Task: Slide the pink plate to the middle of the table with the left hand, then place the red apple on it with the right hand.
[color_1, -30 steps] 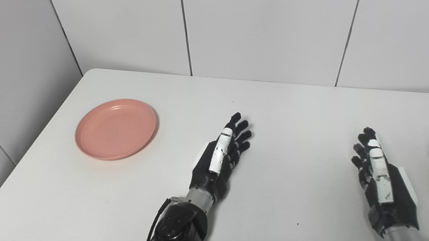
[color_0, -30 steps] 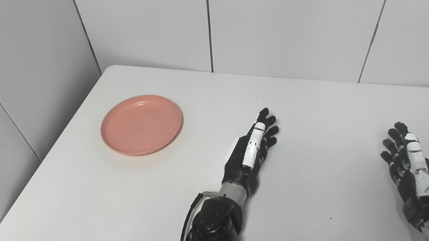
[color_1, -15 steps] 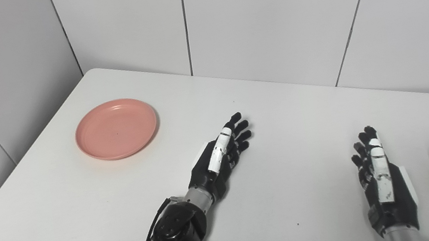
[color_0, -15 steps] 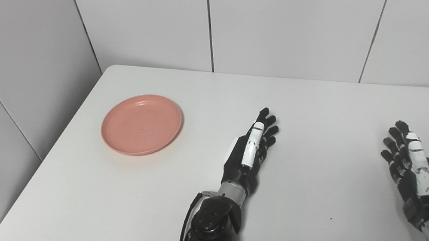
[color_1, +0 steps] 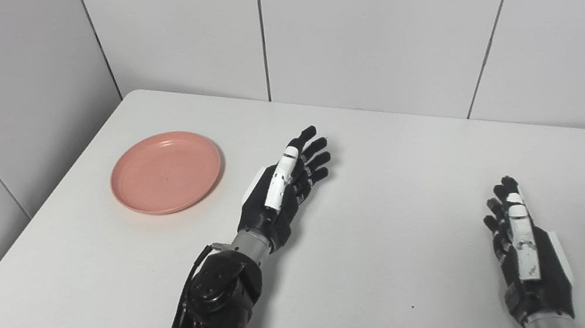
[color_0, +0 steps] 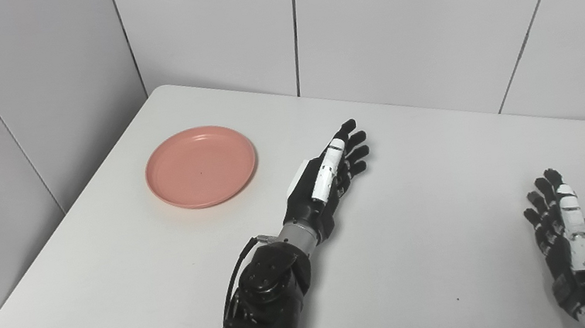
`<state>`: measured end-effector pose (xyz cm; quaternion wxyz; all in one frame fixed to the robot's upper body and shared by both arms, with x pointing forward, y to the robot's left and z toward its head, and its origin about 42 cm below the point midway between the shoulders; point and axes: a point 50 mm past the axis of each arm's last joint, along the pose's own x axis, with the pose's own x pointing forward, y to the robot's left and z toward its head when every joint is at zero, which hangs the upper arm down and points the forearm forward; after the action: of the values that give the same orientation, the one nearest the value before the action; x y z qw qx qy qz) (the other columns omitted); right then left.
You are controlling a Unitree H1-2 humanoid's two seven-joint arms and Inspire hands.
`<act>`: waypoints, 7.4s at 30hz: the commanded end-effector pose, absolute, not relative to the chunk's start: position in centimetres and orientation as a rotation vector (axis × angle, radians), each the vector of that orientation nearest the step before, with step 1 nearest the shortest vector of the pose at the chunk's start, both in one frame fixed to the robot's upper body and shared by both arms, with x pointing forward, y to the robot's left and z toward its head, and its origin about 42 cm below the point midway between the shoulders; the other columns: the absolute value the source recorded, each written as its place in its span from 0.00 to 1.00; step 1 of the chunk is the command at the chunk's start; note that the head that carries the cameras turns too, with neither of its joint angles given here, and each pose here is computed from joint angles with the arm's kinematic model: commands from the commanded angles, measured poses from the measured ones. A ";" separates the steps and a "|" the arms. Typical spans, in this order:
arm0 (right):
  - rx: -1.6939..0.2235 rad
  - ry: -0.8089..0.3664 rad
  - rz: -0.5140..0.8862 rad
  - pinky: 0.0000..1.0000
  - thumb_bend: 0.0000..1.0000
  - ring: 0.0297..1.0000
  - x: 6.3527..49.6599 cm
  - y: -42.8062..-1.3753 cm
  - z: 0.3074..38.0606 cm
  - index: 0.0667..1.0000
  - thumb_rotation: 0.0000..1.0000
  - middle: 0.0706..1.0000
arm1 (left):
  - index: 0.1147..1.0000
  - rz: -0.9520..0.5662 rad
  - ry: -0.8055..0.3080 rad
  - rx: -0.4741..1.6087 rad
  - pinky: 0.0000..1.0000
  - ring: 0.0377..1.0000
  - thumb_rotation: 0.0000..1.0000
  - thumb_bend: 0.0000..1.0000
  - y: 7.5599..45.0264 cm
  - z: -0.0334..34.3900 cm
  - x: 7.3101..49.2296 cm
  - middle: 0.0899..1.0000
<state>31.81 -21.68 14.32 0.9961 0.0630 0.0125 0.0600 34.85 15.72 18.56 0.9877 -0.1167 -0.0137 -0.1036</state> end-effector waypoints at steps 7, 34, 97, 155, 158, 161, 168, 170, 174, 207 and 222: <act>0.121 -0.087 0.124 1.00 0.13 1.00 32.5 -21.3 16.1 1.00 1.00 1.00 | 0.87 -0.229 -0.180 -0.243 0.88 0.88 1.00 0.38 17.3 24.0 36.5 0.89; 0.111 -0.080 0.131 1.00 0.13 1.00 32.5 -21.8 16.2 1.00 1.00 1.00 | 0.85 -0.024 -0.291 -0.202 0.85 0.86 1.00 0.37 24.8 29.3 38.9 0.87; 0.134 -0.064 0.113 1.00 0.07 1.00 32.2 -22.3 17.1 1.00 1.00 1.00 | 0.83 0.331 -0.256 -0.136 0.87 0.87 1.00 0.33 44.4 28.6 41.7 0.86; 0.117 -0.074 0.122 1.00 0.05 1.00 31.9 -22.9 17.7 1.00 1.00 1.00 | 0.84 0.393 -0.031 -0.175 0.86 0.86 1.00 0.35 46.5 19.0 41.0 0.85; 0.121 -0.066 0.113 1.00 0.06 1.00 31.9 -22.8 17.7 1.00 1.00 1.00 | 0.83 0.395 -0.021 -0.174 0.85 0.85 1.00 0.36 46.4 18.5 40.9 0.85; 0.122 -0.065 0.112 1.00 0.06 1.00 31.9 -22.8 17.7 1.00 1.00 1.00 | 0.82 0.397 -0.023 -0.184 0.85 0.85 1.00 0.35 46.1 18.4 40.8 0.84; 0.119 -0.070 0.116 1.00 0.05 1.00 31.9 -22.8 17.8 1.00 1.00 1.00 | 0.81 0.395 -0.016 -0.195 0.82 0.83 1.00 0.35 46.2 17.3 40.8 0.82; 0.120 -0.065 0.113 1.00 0.06 1.00 31.8 -22.8 17.8 1.00 1.00 1.00 | 0.81 0.394 -0.017 -0.199 0.82 0.83 1.00 0.35 45.8 17.3 40.7 0.82; 0.125 -0.059 0.113 1.00 0.06 1.00 31.9 -22.8 17.8 1.00 1.00 1.00 | 0.82 0.382 -0.011 -0.205 0.83 0.84 1.00 0.35 45.5 17.1 40.7 0.83; 0.120 -0.064 0.118 1.00 0.07 1.00 31.8 -22.5 17.9 1.00 1.00 1.00 | 0.85 0.283 0.050 -0.239 0.84 0.85 1.00 0.32 41.7 15.2 40.2 0.86; 0.131 -0.068 0.118 1.00 0.08 1.00 32.0 -22.4 17.7 1.00 1.00 1.00 | 0.85 0.223 0.071 -0.247 0.87 0.87 1.00 0.31 38.5 15.5 40.0 0.87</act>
<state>31.45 -22.60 16.16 0.9965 0.0649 -0.0019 0.0535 39.46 39.10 14.77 0.9837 -0.1272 0.0385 0.1213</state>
